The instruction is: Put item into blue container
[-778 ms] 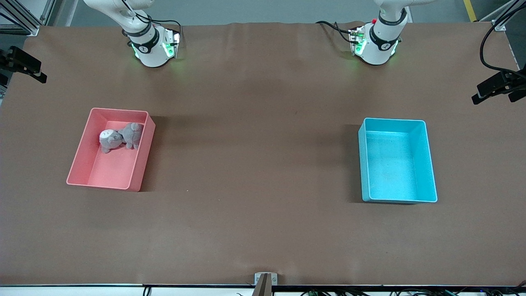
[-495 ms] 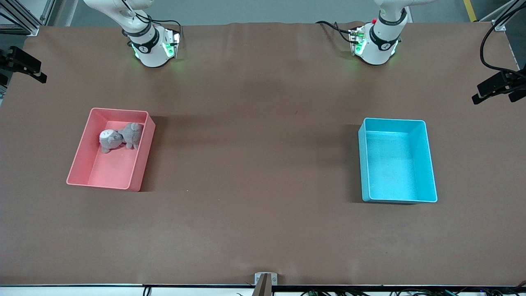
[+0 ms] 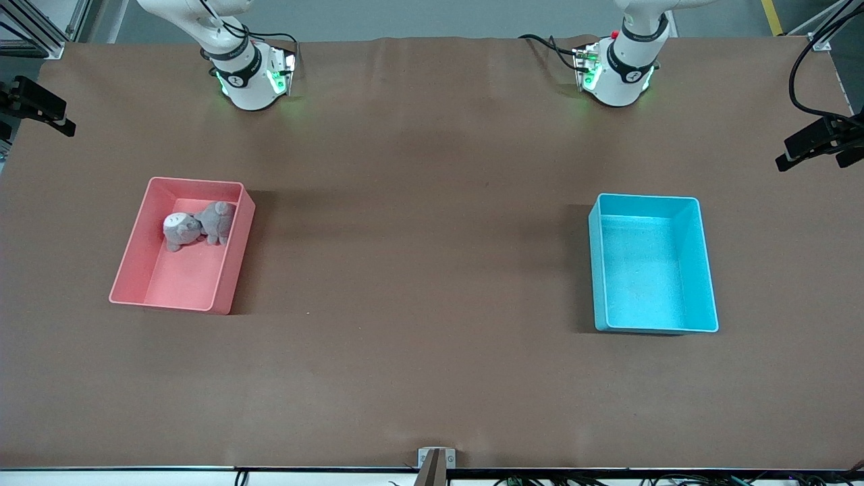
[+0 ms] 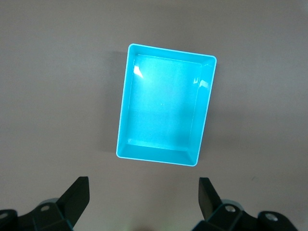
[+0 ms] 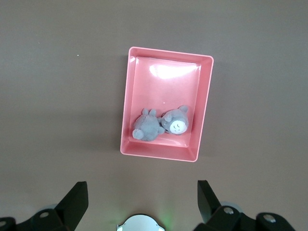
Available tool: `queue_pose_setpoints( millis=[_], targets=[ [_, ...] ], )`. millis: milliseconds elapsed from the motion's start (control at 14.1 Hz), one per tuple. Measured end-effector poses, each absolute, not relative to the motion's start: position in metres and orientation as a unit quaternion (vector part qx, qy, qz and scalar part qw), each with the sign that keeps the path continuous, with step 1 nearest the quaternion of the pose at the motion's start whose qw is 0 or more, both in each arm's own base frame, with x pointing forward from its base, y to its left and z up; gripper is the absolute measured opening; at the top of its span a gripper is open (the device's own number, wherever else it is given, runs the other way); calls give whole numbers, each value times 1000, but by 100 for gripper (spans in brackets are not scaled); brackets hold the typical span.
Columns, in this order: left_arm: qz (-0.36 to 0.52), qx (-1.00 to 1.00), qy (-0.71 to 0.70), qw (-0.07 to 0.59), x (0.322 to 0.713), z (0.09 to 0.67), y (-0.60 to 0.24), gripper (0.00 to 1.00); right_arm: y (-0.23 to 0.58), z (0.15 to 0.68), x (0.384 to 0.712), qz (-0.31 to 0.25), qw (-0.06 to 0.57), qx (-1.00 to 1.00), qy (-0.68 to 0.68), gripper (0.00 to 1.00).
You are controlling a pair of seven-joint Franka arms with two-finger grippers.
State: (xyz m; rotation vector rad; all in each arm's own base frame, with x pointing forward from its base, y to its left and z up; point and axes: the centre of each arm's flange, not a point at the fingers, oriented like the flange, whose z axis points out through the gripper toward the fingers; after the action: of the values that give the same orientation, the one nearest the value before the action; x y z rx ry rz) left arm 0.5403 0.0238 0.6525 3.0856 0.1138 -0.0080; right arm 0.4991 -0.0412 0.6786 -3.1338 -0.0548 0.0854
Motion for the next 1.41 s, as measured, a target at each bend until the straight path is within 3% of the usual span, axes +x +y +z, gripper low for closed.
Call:
queue_pose_setpoints(
  millis=[566,990,1415],
  targets=[
    [-10,998,52,28,544,644,41,100,-57,627,530,72,4,-997,-2,100],
    [-15,998,56,28,547,639,45,100,-65,626,539,50,1,-999,3,100],
    [-16,999,34,27,549,638,21,100,-89,531,576,124,-35,-992,14,100]
  ],
)
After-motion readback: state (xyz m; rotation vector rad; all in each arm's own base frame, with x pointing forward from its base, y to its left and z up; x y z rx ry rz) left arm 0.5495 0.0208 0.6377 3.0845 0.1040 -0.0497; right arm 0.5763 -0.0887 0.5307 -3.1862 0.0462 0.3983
